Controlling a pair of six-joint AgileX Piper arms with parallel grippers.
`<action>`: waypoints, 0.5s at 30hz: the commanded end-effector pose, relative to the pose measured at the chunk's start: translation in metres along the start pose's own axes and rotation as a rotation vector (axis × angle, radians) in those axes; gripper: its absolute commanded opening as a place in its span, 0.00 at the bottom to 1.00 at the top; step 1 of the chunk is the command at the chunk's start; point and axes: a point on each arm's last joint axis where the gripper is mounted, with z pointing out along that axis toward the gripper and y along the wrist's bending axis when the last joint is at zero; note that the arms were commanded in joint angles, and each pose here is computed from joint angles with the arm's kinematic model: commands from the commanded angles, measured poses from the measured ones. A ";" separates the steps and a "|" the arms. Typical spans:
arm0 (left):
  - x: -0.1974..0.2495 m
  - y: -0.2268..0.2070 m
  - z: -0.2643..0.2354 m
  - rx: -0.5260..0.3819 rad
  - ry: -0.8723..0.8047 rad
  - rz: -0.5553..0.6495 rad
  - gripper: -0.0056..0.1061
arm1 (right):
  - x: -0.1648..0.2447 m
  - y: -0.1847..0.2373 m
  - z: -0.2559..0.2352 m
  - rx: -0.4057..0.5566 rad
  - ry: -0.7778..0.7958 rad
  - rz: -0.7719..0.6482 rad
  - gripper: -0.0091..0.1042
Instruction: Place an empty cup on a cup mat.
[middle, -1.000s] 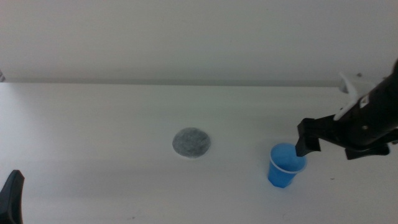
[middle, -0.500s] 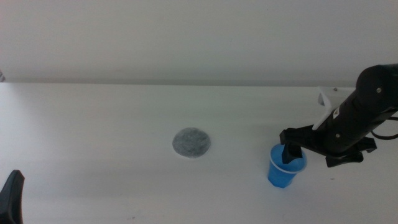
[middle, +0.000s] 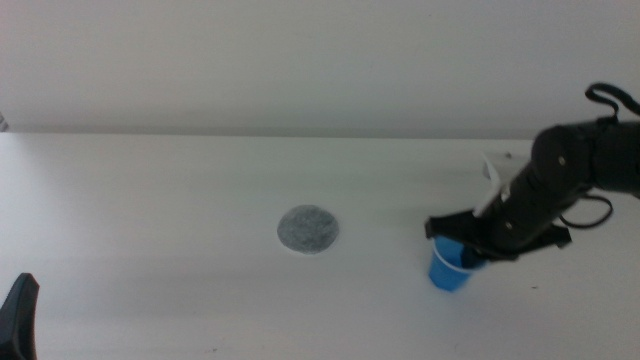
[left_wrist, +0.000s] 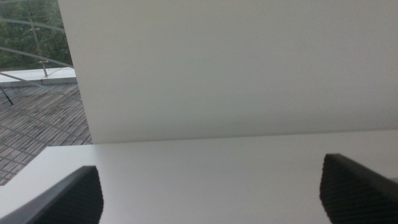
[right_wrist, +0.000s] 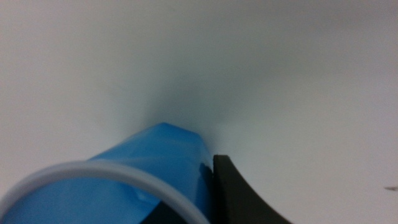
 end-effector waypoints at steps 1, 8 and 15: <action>0.011 0.000 -0.001 0.008 -0.011 0.000 0.89 | -0.010 0.015 -0.022 -0.012 -0.053 -0.013 0.08; 0.011 0.000 -0.001 0.008 -0.011 0.000 0.89 | -0.044 0.086 -0.060 -0.083 -0.131 -0.070 0.08; 0.011 0.000 -0.001 0.008 -0.011 0.000 0.89 | -0.071 0.145 -0.039 -0.131 -0.079 -0.084 0.08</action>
